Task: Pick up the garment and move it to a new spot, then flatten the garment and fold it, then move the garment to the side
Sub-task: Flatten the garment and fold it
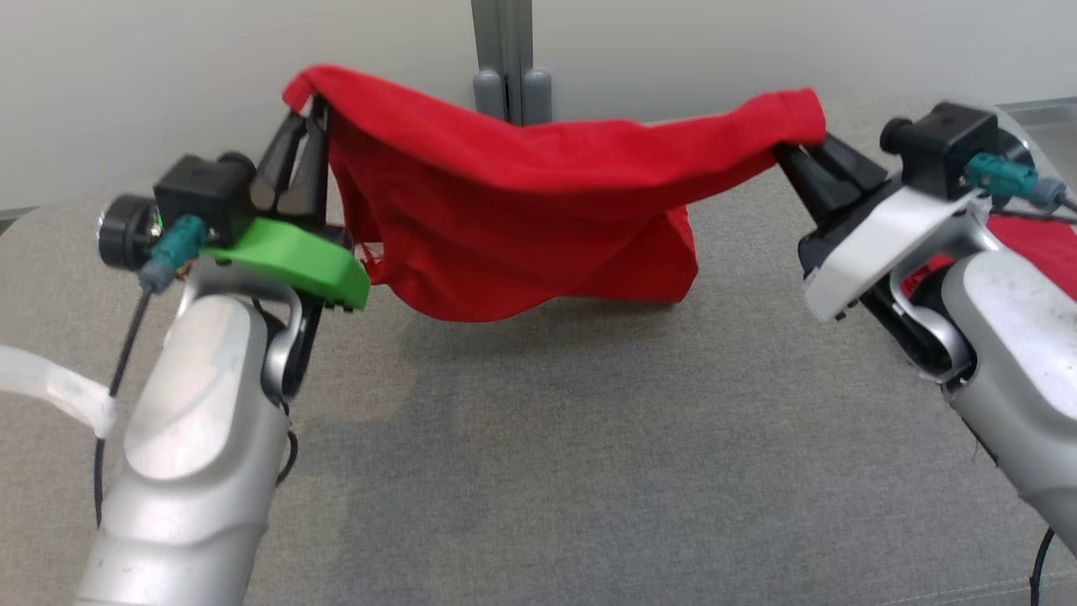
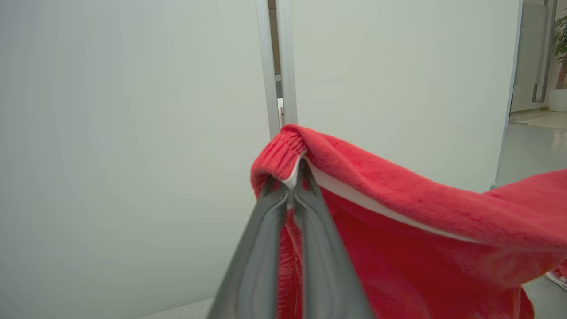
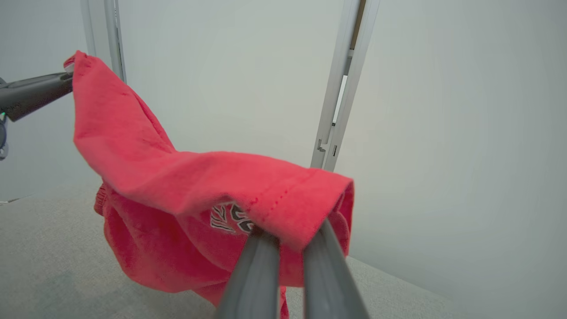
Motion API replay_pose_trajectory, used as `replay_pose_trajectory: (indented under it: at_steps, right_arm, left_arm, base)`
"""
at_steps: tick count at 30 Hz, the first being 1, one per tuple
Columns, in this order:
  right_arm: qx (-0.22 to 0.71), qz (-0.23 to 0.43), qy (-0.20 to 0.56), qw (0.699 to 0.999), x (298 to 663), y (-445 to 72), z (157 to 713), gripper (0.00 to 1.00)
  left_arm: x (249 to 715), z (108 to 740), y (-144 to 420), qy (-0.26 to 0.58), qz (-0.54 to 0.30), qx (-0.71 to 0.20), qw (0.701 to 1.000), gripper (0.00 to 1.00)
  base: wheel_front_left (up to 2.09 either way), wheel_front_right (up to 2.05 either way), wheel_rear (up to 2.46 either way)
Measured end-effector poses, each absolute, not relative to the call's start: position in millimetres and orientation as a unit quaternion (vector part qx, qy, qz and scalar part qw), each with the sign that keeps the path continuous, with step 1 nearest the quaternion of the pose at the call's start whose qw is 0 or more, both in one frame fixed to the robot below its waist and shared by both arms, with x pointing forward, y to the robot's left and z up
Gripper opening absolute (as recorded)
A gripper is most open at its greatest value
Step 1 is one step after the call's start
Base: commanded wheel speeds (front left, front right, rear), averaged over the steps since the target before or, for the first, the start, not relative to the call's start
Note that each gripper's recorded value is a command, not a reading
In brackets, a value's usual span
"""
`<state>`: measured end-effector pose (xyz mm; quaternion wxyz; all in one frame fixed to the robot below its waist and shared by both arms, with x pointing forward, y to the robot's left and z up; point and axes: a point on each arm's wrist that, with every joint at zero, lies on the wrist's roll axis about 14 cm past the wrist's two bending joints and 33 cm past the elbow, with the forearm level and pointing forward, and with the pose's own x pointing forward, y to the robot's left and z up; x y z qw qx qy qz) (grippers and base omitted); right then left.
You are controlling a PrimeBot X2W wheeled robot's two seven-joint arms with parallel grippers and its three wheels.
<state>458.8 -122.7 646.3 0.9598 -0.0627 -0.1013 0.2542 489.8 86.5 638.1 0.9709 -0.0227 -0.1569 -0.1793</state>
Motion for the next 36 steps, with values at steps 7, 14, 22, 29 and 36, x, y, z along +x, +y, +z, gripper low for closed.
replay_pose_trajectory:
  at_steps: [7,14,22,29,36]
  right_arm:
    - [-0.076,0.261,-0.178,0.946,450.4,-114.6,725.3,0.00]
    - [-0.077,0.264,-0.185,0.944,445.2,-111.5,742.8,0.00]
    - [-0.075,0.255,-0.128,0.956,473.9,-118.2,714.2,0.00]
    - [-0.105,0.231,-0.096,0.962,537.1,-130.2,700.4,0.00]
    - [-0.109,0.190,-0.135,0.966,619.6,-143.5,711.0,0.00]
  left_arm:
    - [483.6,726.1,85.2,-0.230,-0.193,-0.017,0.954,0.00]
    - [470.8,750.3,88.8,-0.240,-0.197,-0.024,0.950,0.00]
    - [497.3,714.7,93.1,-0.170,-0.193,-0.017,0.966,0.00]
    - [558.3,698.3,91.0,-0.133,-0.192,0.020,0.972,0.00]
    - [638.8,698.6,86.7,-0.150,-0.180,0.033,0.971,0.00]
  base:
    - [0.00,0.00,0.00]
    - [0.00,0.00,0.00]
    - [0.00,0.00,0.00]
    - [0.00,0.00,0.00]
    - [0.00,0.00,0.00]
